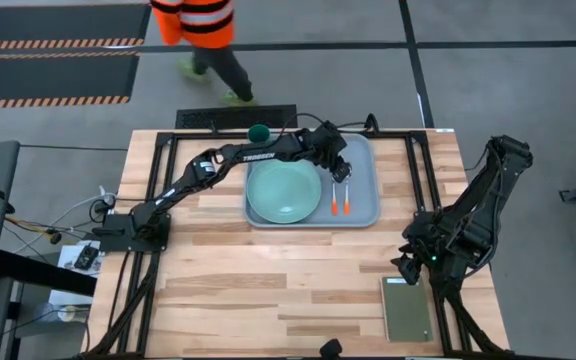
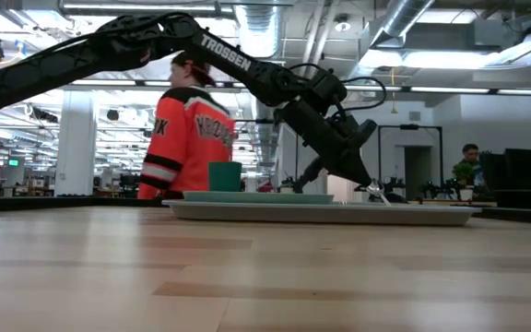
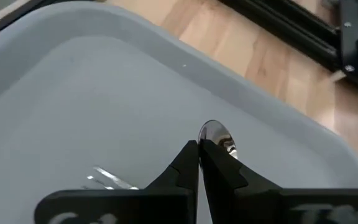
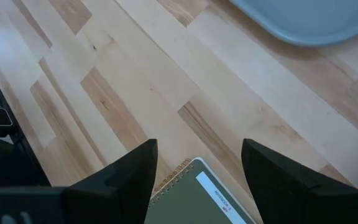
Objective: Pick and place plate/cup/fork/spoon on tray
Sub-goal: Put the orange spoon on the gray tray to the right of the orange fork
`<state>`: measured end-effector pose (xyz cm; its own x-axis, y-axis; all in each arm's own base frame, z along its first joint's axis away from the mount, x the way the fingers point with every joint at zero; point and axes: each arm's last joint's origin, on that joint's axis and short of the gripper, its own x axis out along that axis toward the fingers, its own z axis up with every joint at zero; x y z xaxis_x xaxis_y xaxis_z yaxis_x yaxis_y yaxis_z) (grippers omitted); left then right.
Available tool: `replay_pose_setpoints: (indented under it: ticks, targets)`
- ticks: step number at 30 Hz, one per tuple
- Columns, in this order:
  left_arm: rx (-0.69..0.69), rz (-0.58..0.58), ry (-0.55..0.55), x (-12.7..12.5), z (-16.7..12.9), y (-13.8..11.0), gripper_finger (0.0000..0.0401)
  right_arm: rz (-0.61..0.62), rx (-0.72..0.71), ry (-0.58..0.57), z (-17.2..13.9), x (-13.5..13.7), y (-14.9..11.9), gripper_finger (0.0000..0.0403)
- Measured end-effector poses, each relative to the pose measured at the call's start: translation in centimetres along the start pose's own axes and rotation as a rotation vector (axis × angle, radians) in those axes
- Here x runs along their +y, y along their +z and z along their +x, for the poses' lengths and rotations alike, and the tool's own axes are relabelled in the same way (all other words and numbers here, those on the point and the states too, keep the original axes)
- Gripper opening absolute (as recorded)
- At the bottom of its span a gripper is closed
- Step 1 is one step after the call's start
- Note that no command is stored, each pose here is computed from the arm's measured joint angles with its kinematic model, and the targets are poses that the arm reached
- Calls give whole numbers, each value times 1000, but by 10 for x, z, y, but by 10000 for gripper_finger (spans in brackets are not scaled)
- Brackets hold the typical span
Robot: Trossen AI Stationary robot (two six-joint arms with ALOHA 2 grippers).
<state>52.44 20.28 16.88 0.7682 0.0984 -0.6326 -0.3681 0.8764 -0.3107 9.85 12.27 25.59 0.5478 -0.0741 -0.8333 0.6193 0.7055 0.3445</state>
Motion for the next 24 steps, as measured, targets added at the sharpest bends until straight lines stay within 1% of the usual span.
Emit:
replay_pose_setpoints:
  ticks: [4,24]
  targets:
    - [-17,1,42,1,0,1,0,-1,-1,0,0,0,0,260]
    - [-13,5,40,0,0,0,0,-1,0,0,0,0,0,260]
